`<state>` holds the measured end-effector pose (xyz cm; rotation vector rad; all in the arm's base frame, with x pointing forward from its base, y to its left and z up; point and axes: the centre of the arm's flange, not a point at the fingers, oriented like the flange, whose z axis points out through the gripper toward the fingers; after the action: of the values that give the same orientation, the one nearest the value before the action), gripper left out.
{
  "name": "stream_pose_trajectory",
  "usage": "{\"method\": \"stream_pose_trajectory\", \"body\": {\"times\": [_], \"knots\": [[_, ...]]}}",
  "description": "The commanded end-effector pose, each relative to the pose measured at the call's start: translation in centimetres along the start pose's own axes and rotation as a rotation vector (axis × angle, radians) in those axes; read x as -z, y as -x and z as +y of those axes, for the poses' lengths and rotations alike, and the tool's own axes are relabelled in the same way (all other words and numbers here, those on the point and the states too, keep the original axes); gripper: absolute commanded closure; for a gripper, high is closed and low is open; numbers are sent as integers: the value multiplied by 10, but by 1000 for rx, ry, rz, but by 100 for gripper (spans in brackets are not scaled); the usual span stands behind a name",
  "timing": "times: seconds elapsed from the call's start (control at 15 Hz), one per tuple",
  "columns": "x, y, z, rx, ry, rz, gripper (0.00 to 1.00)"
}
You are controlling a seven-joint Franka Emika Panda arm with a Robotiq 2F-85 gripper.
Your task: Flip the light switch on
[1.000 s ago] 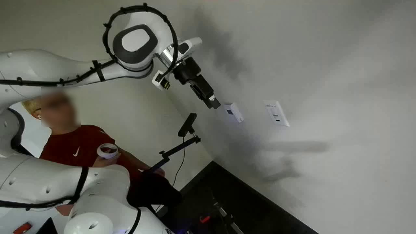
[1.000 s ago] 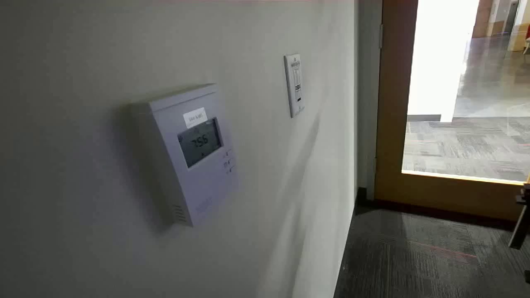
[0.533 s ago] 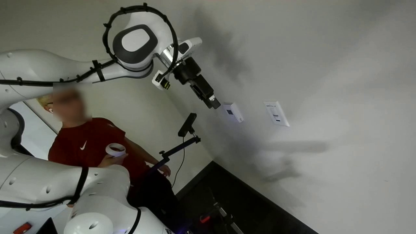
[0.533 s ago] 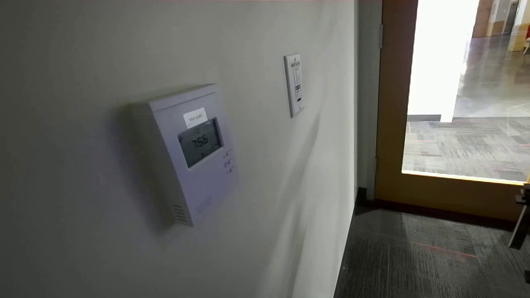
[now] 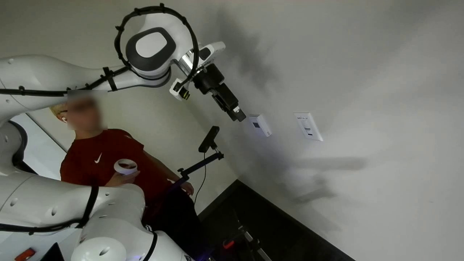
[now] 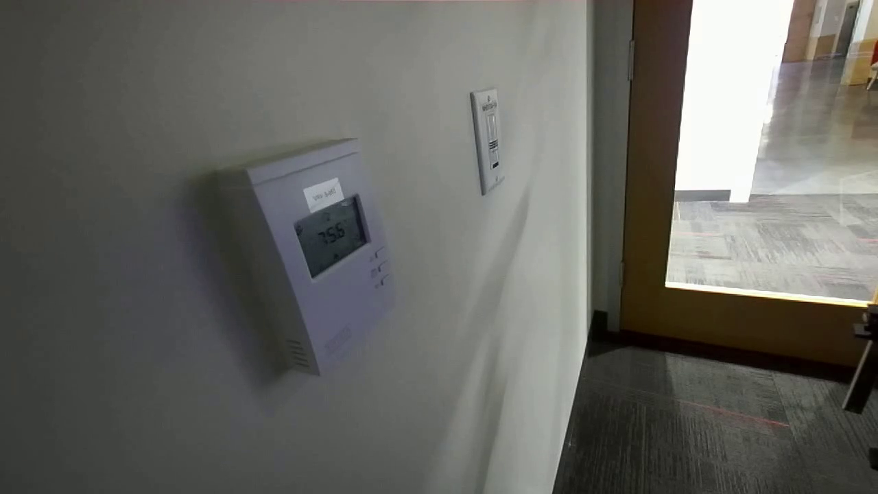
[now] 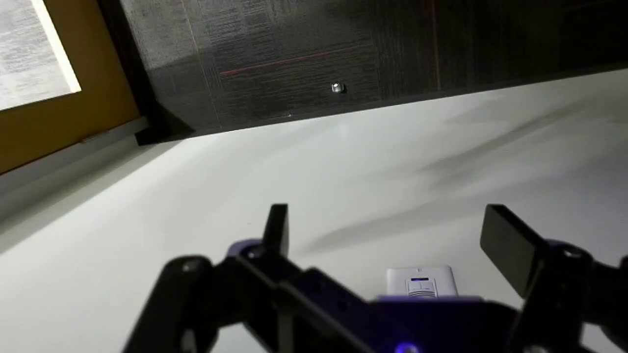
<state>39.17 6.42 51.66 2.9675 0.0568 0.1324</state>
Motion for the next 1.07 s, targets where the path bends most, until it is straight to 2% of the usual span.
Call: {"method": "stream_pose_trajectory", "body": {"times": [0.0, 0.13, 0.2, 0.33, 0.6, 0.87, 1.0], "knots": [[0, 0, 0, 0, 0, 0, 0], [0, -1, 0, -7, -6, 20, 0], [0, -2, -1, -10, -10, 30, 25], [-1, -6, -5, -8, -21, 56, 34], [-9, -11, -25, -27, -58, 138, 66], [-36, -26, -54, -86, -43, 206, 96], [-54, -34, -67, -112, -32, 223, 100]]}}
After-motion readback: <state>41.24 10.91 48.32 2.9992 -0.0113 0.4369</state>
